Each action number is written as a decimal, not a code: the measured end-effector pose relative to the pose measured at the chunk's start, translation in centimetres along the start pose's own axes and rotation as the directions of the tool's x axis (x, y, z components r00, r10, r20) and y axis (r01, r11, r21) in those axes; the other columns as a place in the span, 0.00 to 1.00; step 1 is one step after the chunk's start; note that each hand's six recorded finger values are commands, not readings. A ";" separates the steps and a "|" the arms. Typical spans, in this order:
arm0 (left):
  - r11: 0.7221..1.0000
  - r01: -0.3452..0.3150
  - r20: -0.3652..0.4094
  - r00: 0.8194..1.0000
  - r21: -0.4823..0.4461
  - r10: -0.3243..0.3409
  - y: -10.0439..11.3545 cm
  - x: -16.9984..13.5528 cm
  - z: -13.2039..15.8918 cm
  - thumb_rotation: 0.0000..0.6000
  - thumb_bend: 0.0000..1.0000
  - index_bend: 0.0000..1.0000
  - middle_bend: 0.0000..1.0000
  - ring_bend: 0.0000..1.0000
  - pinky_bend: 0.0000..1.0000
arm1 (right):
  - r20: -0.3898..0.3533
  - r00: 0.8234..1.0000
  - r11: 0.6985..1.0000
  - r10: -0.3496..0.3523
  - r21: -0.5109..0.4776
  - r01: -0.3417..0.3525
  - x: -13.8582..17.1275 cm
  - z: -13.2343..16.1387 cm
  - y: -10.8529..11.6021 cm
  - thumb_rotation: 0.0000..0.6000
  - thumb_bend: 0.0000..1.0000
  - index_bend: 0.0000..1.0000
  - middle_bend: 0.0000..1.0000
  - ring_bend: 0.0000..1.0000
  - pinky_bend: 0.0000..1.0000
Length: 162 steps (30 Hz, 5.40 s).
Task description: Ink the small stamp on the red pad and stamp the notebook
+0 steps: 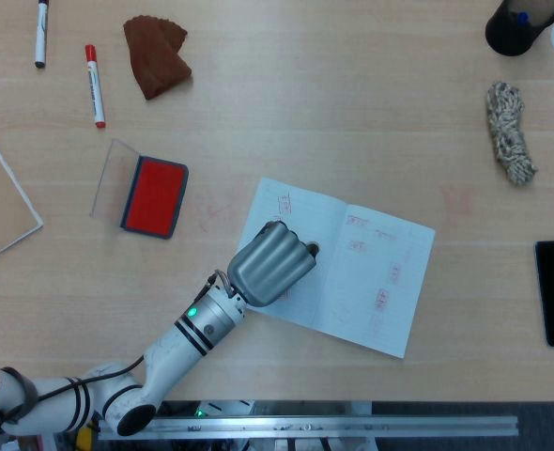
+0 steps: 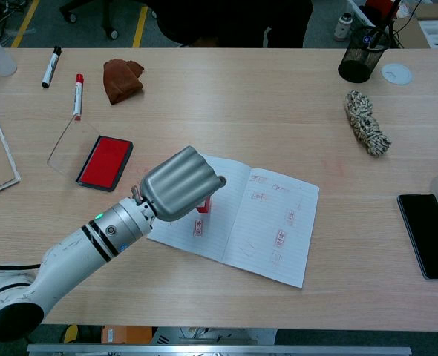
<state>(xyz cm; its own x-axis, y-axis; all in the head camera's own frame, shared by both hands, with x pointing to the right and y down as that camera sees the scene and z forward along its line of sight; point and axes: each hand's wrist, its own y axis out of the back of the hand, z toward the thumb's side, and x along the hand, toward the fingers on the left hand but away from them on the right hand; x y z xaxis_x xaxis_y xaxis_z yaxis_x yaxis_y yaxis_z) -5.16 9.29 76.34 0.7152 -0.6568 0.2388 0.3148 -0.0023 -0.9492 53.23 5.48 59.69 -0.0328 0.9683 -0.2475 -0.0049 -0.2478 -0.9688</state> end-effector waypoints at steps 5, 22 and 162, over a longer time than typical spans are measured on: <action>1.000 -0.005 -0.011 1.000 0.013 0.005 -0.4 0.5 0.1 1.00 0.28 0.62 1.00 1.00 1.00 | 0.004 1.000 1.000 -0.001 0.002 0.001 0.1 -0.1 0.1 1.00 0.26 0.31 0.39 0.31 0.42; 0.998 -0.015 -0.010 1.000 0.066 0.015 -1.9 0.9 1.1 1.00 0.28 0.62 1.00 1.00 1.00 | 0.008 1.000 1.000 0.000 0.007 0.000 0.2 -0.1 0.1 1.00 0.26 0.32 0.38 0.31 0.42; 0.990 -0.063 -0.119 0.990 0.124 0.078 1.3 2.7 -4.9 1.00 0.28 0.59 0.99 1.00 1.00 | 0.036 0.999 0.999 -0.035 -0.013 0.035 0.7 -0.9 0.7 1.00 0.26 0.31 0.39 0.31 0.42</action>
<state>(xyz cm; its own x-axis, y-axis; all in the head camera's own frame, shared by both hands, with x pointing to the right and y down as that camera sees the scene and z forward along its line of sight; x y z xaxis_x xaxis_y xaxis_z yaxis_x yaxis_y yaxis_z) -5.88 3.78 74.78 0.6580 -0.7403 0.1380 0.3440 0.1325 -0.9296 54.14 6.06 58.83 -0.0687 0.9746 -0.2129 0.0068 -0.2130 -0.9770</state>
